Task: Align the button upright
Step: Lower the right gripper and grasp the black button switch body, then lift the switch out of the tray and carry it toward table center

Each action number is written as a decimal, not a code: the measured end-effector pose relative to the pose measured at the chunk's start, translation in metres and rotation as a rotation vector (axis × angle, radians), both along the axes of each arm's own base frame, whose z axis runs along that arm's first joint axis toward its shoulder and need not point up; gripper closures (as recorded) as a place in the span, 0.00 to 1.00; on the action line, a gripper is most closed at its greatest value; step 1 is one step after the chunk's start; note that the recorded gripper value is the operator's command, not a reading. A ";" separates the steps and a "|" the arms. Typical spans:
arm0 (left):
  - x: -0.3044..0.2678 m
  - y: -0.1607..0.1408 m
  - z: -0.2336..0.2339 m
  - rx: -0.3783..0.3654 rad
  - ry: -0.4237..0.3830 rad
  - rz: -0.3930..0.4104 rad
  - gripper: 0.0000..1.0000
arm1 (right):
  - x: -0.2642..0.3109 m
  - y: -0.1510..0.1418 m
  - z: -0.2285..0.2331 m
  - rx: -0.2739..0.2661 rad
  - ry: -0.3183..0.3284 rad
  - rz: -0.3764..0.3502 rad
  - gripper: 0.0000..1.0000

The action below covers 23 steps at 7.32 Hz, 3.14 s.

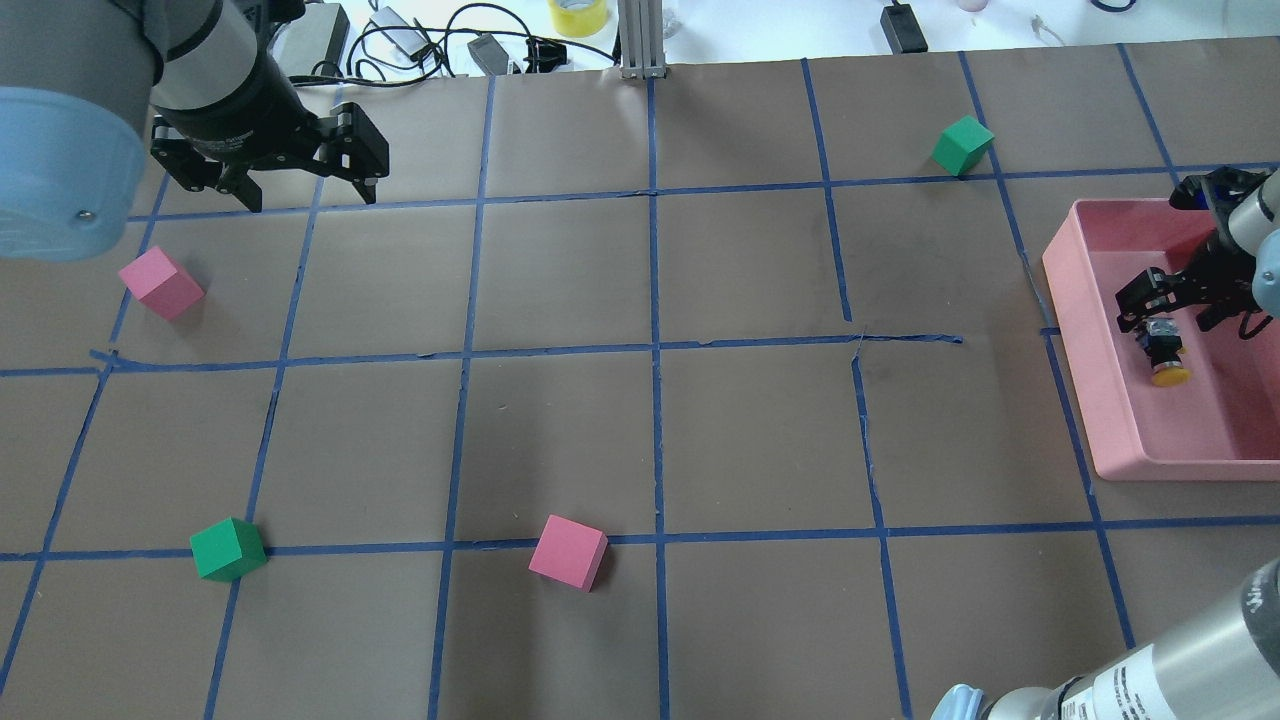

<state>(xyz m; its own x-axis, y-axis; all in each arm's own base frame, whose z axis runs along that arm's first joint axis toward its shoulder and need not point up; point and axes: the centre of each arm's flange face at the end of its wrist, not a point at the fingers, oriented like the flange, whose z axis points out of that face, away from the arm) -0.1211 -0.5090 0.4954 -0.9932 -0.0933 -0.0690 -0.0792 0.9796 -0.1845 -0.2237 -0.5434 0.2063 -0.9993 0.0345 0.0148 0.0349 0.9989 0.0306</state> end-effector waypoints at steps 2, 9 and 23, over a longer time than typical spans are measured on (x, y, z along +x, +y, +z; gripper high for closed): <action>0.000 0.000 0.000 0.000 0.000 0.000 0.00 | 0.000 0.000 -0.001 0.000 -0.002 -0.001 0.17; 0.001 0.000 0.006 -0.011 -0.005 0.009 0.00 | -0.003 0.001 0.001 0.016 0.010 0.025 1.00; 0.002 0.002 0.006 -0.012 -0.005 0.016 0.00 | 0.435 -0.034 0.152 -0.051 -0.063 -0.041 1.00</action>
